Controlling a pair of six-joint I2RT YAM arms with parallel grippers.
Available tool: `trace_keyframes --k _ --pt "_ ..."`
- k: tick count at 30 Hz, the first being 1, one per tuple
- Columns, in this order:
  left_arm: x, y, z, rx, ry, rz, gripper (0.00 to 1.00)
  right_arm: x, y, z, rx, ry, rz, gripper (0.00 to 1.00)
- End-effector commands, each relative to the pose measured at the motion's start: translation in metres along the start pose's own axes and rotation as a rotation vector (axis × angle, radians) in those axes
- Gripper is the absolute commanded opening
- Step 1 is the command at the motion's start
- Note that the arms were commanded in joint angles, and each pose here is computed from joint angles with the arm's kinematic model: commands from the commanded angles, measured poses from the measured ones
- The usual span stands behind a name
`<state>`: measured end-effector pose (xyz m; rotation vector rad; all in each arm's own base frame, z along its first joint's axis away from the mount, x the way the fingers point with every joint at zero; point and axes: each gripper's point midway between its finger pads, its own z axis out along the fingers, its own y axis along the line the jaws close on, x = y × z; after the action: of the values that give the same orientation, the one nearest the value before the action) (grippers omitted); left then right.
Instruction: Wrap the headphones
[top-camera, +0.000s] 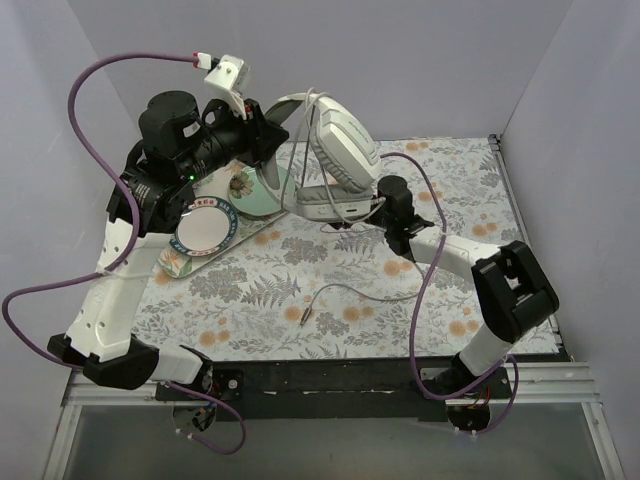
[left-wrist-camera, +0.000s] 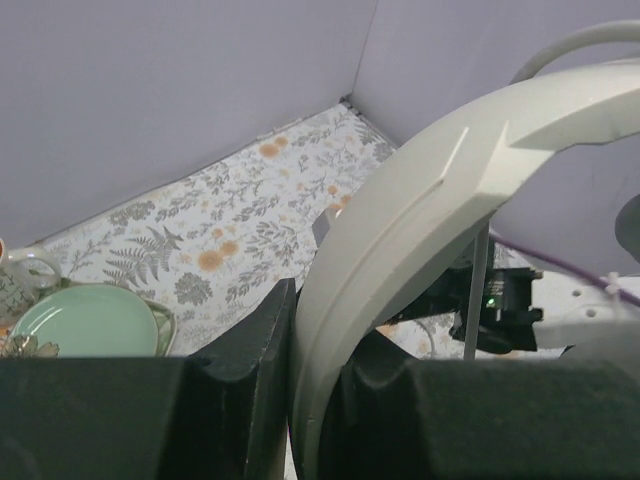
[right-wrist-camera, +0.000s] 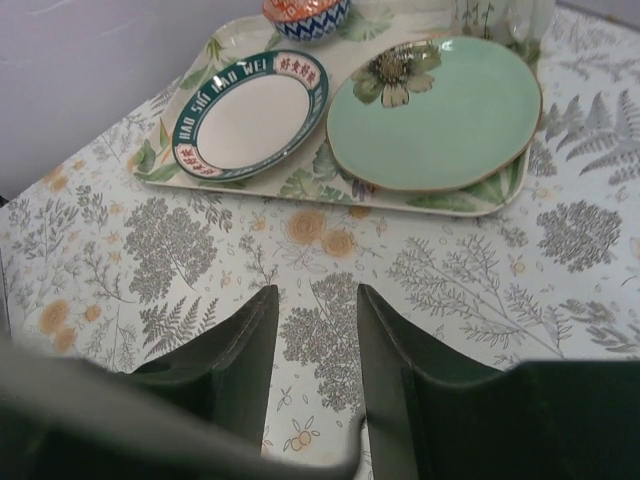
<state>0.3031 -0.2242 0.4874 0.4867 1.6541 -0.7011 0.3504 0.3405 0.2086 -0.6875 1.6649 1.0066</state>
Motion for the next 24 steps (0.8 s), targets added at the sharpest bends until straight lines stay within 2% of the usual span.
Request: trace_keyframes --k 1,11,17,18,19,21,24 --pt "-0.053 -0.01 -0.014 0.003 -0.159 -0.037 0.04 0.002 0.004 0.013 -0.039 -0.053 0.044 0.46" --pt "-0.067 -0.007 -0.015 -0.023 -0.204 -0.039 0.05 0.034 -0.016 0.04 0.092 -0.018 0.127 0.45" --pt "-0.087 0.002 -0.02 -0.077 -0.265 -0.054 0.05 0.069 -0.01 0.044 0.104 0.064 0.134 0.42" --pt "-0.091 0.004 -0.019 -0.087 -0.276 -0.055 0.05 0.076 -0.009 0.046 0.104 0.08 0.133 0.27" --pt "-0.092 0.007 -0.017 -0.1 -0.282 -0.068 0.05 0.082 -0.007 0.046 0.106 0.1 0.13 0.17" --pt "-0.094 0.025 -0.012 -0.168 -0.299 -0.085 0.06 0.09 0.002 0.049 0.097 0.125 0.119 0.03" --pt "-0.1 0.057 -0.007 -0.246 -0.327 -0.098 0.06 0.104 0.018 0.049 0.077 0.182 0.088 0.01"
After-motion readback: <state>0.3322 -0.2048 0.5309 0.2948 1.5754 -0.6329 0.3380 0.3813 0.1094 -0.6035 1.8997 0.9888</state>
